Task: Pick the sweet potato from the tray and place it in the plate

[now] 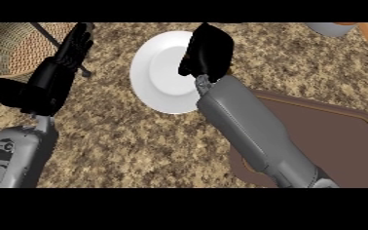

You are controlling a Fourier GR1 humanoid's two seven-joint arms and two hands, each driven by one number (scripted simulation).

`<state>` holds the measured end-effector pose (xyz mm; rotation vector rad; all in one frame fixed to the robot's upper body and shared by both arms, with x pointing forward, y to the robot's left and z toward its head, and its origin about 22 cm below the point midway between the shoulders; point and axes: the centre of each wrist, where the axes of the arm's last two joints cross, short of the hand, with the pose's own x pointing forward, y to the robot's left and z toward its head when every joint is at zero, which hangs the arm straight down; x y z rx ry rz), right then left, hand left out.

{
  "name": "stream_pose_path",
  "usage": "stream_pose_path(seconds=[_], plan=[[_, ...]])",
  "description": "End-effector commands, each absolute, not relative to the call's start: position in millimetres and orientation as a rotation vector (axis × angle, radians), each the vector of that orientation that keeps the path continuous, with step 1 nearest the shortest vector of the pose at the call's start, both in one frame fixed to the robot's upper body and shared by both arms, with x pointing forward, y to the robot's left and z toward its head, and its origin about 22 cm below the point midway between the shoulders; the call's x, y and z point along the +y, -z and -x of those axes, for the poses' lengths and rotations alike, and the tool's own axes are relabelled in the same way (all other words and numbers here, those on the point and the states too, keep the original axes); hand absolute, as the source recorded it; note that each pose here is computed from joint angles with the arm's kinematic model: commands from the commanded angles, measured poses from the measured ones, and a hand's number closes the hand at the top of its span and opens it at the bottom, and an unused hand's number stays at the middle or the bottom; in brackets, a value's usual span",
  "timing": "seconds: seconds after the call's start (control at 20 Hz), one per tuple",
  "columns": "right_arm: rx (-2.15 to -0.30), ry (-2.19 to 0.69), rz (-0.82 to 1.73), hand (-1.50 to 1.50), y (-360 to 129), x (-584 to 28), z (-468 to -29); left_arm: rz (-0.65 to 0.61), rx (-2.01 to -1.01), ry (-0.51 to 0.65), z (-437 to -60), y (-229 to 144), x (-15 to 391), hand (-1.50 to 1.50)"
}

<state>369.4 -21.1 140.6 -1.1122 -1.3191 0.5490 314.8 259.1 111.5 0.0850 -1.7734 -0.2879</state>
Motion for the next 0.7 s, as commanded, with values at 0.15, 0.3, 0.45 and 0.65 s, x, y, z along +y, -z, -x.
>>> stream_pose_path(seconds=[0.15,0.3,0.45,0.65], plan=[[-1.188,-0.375,1.067,1.5,-111.7,-28.6,-399.7,-0.062,-1.794,0.311,-320.4,-120.4,249.9,0.0],[-1.153,-0.286,1.038,-1.5,-101.8,-37.6,-406.9,-0.037,-1.799,0.345,-318.8,-115.9,239.1,0.0],[-1.199,-0.272,0.975,-1.5,-102.4,-42.0,-414.3,-0.066,-1.789,0.324,-318.4,-108.6,251.1,0.0],[-1.299,-0.162,0.923,-1.5,-105.2,-40.4,-415.1,-0.019,-1.796,0.348,-318.5,-113.7,243.0,0.0]])
